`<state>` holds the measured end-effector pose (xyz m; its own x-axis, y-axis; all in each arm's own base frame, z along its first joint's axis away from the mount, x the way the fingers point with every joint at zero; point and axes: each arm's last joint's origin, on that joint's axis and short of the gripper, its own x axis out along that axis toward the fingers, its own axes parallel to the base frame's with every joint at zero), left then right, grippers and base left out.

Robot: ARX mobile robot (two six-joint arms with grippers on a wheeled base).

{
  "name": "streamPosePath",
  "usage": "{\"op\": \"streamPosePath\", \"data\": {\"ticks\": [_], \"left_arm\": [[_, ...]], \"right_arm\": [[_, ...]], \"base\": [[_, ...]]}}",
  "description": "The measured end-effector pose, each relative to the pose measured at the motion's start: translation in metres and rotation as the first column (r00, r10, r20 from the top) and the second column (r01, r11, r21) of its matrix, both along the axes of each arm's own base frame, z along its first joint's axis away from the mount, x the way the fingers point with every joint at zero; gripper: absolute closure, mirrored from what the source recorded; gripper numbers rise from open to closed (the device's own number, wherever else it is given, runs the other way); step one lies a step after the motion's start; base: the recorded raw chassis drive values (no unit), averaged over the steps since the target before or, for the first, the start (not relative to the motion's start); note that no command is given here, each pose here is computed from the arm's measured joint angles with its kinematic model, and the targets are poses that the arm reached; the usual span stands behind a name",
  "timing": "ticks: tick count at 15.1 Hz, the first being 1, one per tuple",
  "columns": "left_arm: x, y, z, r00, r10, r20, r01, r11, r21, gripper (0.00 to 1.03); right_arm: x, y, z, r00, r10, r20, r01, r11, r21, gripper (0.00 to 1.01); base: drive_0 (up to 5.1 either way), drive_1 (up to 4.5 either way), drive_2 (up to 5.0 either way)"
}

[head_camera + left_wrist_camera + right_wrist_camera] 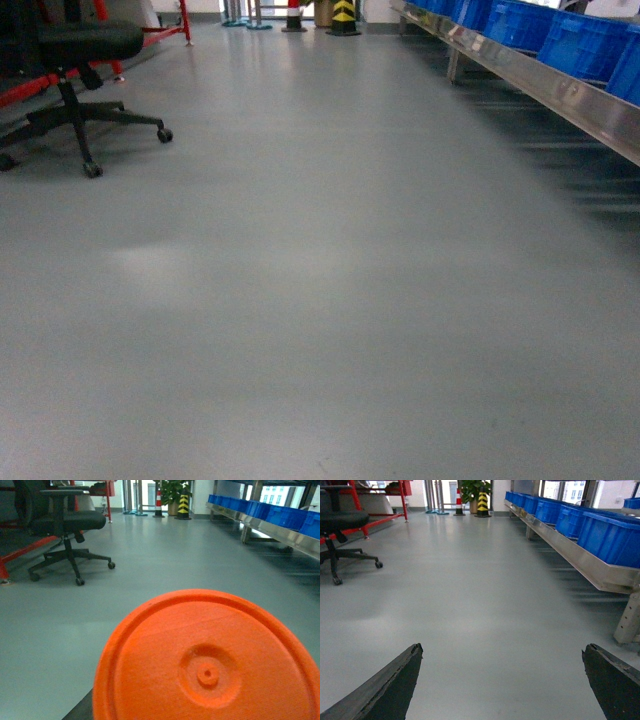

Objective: Pick capacitor and pack into box

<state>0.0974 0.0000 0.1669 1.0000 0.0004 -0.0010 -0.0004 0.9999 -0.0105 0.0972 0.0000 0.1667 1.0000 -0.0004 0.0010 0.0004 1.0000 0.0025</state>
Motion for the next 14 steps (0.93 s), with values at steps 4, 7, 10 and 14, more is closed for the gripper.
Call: {"op": "streamPosePath", "data": {"ticks": [4, 7, 10, 14], "left_arm": [[0.0000, 0.0000, 0.0000, 1.000, -0.001, 0.000, 0.001, 1.0000, 0.000, 0.60], [0.0000, 0.0000, 0.0003, 1.000, 0.000, 0.003, 0.000, 1.0000, 0.000, 0.60], [0.0000, 0.0000, 0.0000, 1.000, 0.000, 0.000, 0.000, 1.0000, 0.000, 0.60], [0.0000, 0.0000, -0.0001, 1.000, 0.000, -0.001, 0.000, 1.0000, 0.000, 0.60]], "right_arm": [[0.0000, 0.0000, 0.0002, 1.000, 0.000, 0.002, 0.000, 1.0000, 0.000, 0.03], [0.0000, 0.0000, 0.0006, 1.000, 0.000, 0.006, 0.000, 1.0000, 0.000, 0.03], [0.0000, 0.0000, 0.0003, 1.000, 0.000, 0.003, 0.000, 1.0000, 0.000, 0.03], [0.0000, 0.0000, 0.0000, 1.000, 0.000, 0.000, 0.000, 1.0000, 0.000, 0.03]], "base": [[-5.1, 2.31, 2.3], [-4.9, 3.06, 1.8], [-4.8, 3.39, 1.5], [-5.0, 3.06, 1.7]]}}
